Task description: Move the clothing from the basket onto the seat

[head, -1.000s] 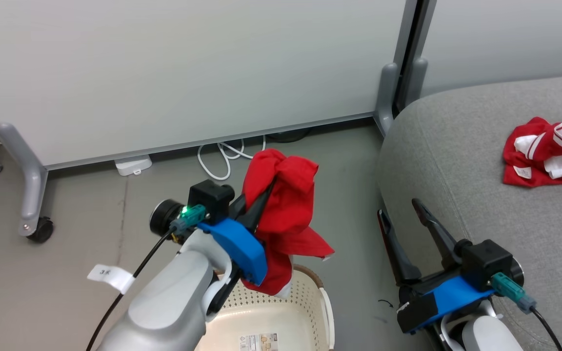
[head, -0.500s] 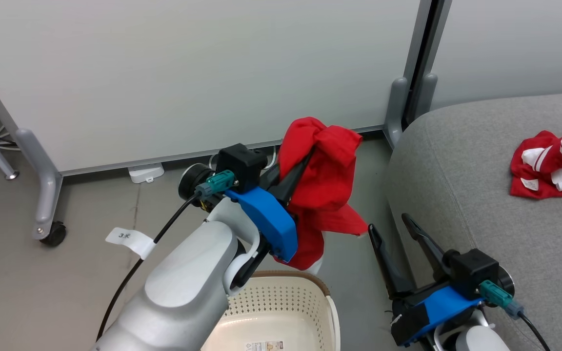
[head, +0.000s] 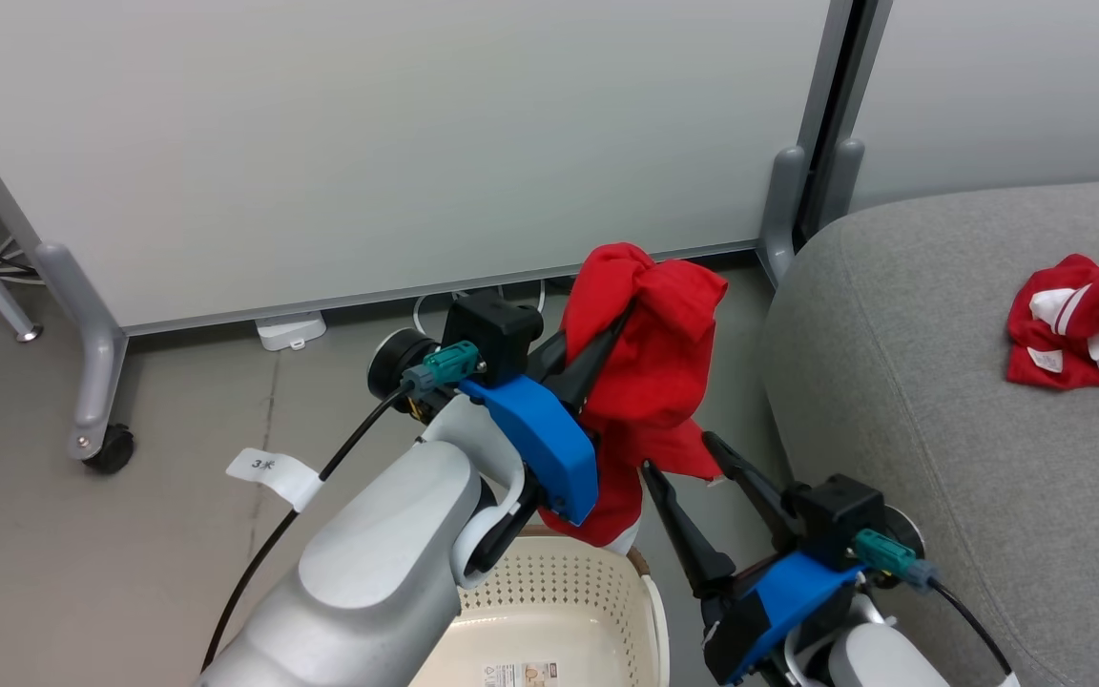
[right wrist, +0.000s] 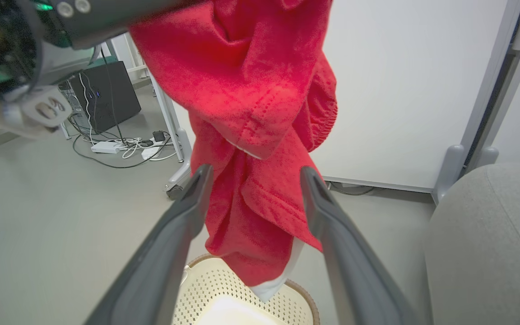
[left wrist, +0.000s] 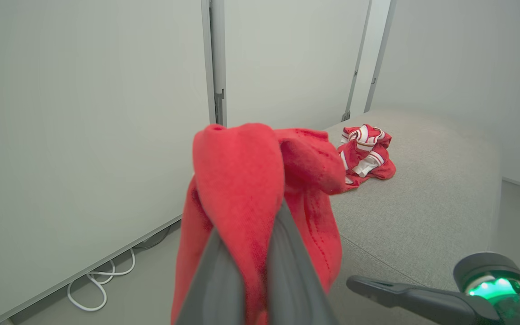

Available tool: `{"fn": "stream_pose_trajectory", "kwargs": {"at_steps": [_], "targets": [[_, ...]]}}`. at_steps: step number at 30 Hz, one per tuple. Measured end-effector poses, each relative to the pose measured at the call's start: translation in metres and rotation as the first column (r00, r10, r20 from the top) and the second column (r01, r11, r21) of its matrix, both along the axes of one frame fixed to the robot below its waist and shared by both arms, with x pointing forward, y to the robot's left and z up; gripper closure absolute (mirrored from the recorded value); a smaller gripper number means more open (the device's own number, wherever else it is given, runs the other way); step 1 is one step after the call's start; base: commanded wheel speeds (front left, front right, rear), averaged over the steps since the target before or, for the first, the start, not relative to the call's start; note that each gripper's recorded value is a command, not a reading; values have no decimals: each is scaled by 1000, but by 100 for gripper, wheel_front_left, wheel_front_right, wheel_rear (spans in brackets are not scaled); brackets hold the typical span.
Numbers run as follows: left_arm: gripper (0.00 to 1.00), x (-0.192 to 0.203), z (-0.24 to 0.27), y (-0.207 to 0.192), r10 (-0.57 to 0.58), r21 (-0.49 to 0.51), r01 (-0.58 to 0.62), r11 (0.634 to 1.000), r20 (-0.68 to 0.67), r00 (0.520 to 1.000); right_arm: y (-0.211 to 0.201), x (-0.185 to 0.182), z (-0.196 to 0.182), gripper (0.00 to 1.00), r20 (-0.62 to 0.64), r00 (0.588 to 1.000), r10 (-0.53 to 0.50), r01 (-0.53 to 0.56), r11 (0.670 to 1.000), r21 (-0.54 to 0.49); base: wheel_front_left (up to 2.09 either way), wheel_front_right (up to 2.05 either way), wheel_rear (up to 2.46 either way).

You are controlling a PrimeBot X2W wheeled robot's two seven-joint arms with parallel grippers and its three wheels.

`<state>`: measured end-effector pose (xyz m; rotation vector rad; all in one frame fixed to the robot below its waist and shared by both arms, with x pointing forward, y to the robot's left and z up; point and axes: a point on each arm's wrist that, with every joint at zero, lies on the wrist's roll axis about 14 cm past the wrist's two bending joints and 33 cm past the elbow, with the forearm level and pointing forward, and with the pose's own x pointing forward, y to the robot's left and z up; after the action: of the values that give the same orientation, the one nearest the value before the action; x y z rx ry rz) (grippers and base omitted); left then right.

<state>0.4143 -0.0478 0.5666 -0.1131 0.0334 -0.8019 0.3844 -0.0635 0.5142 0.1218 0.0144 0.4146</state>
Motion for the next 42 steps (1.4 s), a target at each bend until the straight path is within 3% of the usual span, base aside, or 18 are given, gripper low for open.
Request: {"fn": "stream_pose_trajectory", "kwargs": {"at_steps": [16, 29, 30, 31, 32, 33, 42], "targets": [[100, -14, 1, -11, -36, -16, 35, 999, -18, 999, 34, 27, -9, 0, -67, 993, 97, -93, 994, 60, 0, 0, 0], [100, -29, 5, -24, -94, -56, 91, 994, -42, 995, 28, 52, 6, 0, 19, 996, 84, -83, 995, -60, 0, 0, 0], [100, -29, 5, -24, -95, -57, 92, 994, -43, 995, 27, 53, 6, 22, 23, 996, 81, -80, 995, -64, 0, 0, 0], [100, -30, 5, -24, -94, -56, 92, 994, -43, 995, 26, 54, 6, 53, 25, 997, 78, -76, 994, -73, 0, 0, 0], [100, -30, 5, -24, -93, -58, 91, 994, -44, 995, 25, 54, 6, 66, 28, 997, 77, -75, 994, -77, 0, 0, 0], [100, -30, 5, -24, -93, -60, 90, 994, -46, 995, 24, 55, 7, 100, 31, 997, 75, -73, 994, -81, 0, 0, 0], [100, -25, 0, -22, -72, -54, 70, 996, -52, 996, 21, 55, 10, 100, 55, 996, 72, -66, 992, -104, 0, 0, 0]]}}
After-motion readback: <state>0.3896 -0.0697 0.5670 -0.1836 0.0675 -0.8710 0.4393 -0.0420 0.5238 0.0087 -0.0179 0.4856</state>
